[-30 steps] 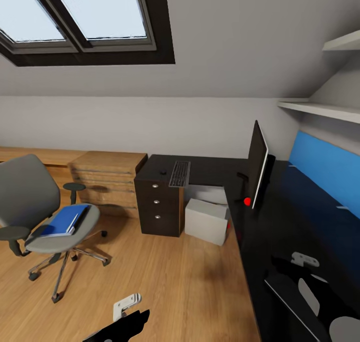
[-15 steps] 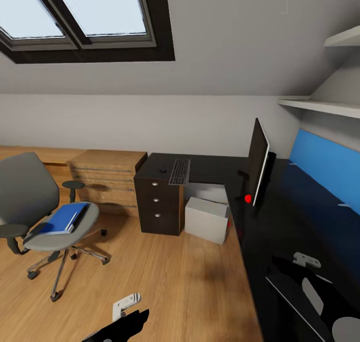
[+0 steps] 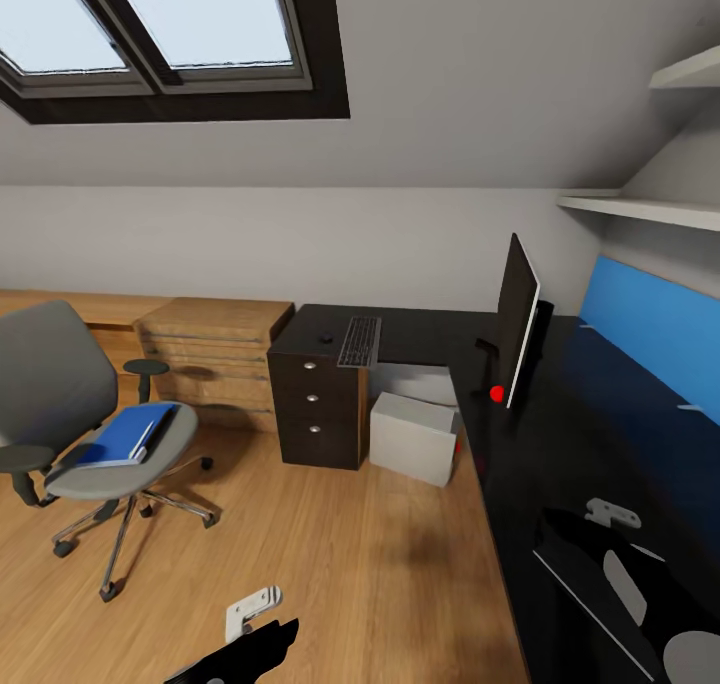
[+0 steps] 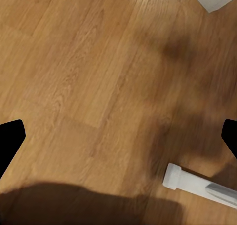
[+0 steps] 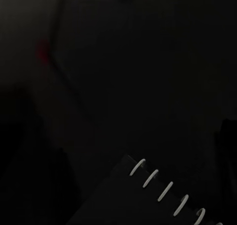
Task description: In the bedroom, organize the workspace by keeping the computer under the desk, ensuring the monitor is on the desk, placing the keyboard on the desk next to the monitor, placing the mouse on the desk next to the keyboard, moving the folder from the swivel chair onto the desk next to the mouse, stacking the notebook on top of the folder with the pen on top of the notebook, and positioning the swivel chair next to the desk.
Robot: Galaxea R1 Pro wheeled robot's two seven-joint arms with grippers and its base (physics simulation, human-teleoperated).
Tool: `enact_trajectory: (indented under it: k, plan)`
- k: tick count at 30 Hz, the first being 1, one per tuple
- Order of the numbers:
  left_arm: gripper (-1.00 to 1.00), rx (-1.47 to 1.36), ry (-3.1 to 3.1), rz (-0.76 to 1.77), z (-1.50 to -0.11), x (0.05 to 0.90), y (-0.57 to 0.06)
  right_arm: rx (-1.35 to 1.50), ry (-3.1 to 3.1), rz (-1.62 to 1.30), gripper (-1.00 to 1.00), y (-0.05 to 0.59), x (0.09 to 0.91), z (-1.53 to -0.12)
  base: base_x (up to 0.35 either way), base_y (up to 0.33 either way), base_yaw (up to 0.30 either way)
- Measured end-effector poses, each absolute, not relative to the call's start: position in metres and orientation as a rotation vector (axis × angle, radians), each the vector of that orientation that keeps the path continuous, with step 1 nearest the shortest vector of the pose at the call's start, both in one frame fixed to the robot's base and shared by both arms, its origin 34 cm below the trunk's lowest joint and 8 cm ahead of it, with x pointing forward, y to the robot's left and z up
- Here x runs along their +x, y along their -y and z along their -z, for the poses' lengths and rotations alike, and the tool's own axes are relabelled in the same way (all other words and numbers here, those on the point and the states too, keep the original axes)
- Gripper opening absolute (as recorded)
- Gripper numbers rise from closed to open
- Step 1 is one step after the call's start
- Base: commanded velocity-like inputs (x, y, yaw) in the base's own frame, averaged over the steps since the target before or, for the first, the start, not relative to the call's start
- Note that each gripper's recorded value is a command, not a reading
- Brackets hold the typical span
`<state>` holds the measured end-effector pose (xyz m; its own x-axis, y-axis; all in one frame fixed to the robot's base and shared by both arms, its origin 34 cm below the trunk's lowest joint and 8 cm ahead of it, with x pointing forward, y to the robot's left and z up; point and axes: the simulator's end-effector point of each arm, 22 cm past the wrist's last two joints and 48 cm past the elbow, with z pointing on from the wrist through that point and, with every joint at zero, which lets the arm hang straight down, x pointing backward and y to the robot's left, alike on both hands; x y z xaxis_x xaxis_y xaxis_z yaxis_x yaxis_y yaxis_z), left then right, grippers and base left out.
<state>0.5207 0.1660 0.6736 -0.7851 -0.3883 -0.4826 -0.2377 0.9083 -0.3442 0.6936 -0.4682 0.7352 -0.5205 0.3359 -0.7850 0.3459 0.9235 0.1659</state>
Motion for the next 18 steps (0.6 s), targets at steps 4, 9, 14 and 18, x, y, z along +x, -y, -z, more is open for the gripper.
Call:
enact_trajectory:
  k: [4,9,14,18]
  plan:
    - [1.0,-0.448,-2.505,0.358,-0.6737,0.5207,-0.1657,0.484,-2.157,0.014,1.0,0.4682,0.6936,-0.7352,0.0,0.0,0.0]
    - [1.0,-0.448,-2.504,0.363,-0.6739,0.5211,-0.1658,0.483,-2.157,0.014,1.0,0.4682,0.6936,-0.7352,0.0,0.0,0.0]
    - [1.0,-0.449,-2.506,0.363,-0.673,0.5205,-0.1663,0.483,-2.156,0.014,1.0,0.4682,0.6936,-0.7352,-0.011,0.0,0.0]
    - [1.0,-0.45,-2.507,0.362,-0.6724,0.5205,-0.1663,0.484,-2.155,0.006,1.0,0.4666,0.6945,-0.7351,-0.156,0.0,0.0]
